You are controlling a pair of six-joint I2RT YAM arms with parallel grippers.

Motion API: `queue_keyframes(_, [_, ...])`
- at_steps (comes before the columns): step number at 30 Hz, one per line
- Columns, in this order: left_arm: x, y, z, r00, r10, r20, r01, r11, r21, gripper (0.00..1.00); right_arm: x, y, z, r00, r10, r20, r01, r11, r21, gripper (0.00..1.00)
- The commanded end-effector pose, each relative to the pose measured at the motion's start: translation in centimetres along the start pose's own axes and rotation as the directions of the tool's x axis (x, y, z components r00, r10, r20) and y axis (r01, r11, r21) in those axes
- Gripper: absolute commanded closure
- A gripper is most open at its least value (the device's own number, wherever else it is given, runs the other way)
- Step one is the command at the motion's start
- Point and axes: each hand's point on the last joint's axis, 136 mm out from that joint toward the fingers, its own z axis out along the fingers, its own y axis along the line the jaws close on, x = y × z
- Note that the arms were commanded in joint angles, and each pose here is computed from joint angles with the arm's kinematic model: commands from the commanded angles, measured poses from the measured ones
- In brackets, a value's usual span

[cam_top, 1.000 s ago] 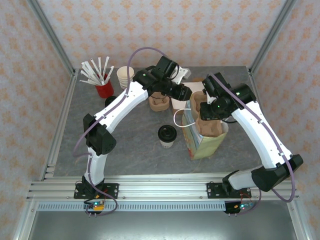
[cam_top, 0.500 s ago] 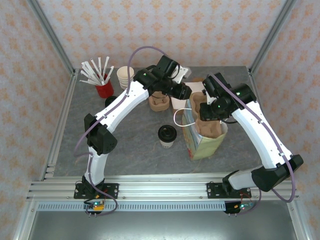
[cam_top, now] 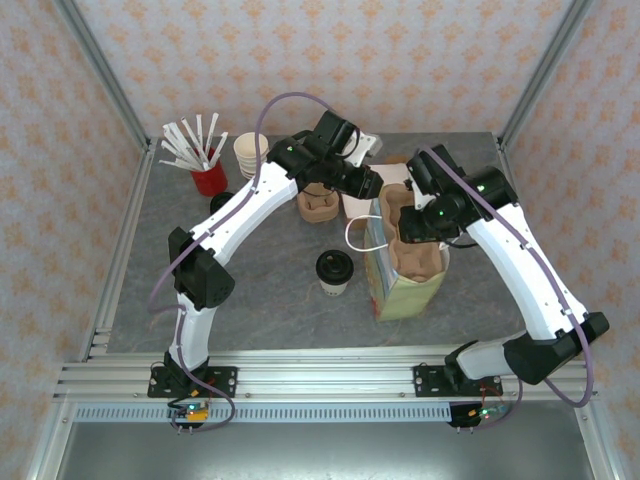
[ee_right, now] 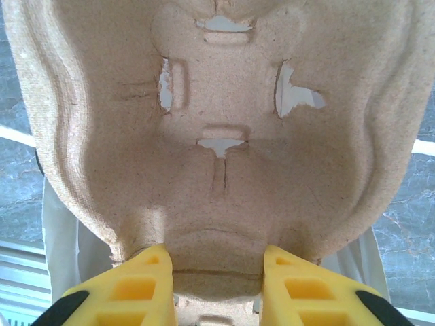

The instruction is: Pack the takeout coffee

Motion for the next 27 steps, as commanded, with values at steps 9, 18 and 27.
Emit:
queue_keyframes(9, [-0.6, 1.1, -0.7, 1.000, -0.009, 0.018, 0.011, 0.998, -0.059, 0.69, 2.9, -0.5, 0.5, 0.993, -0.042, -0.111, 0.047, 0.998, 0.041, 0.72])
queue_keyframes(18, [-0.9, 1.5, -1.2, 0.999, -0.011, 0.031, 0.014, 0.997, -0.078, 0.69, 3.3, -1.1, 0.4, 0.992, -0.019, -0.122, 0.028, 0.997, 0.068, 0.72])
queue_keyframes(27, [-0.9, 1.6, -1.1, 0.999, -0.012, 0.030, 0.015, 0.997, -0.077, 0.69, 2.7, 0.9, -1.1, 0.997, -0.049, -0.063, 0.046, 0.998, -0.052, 0.72])
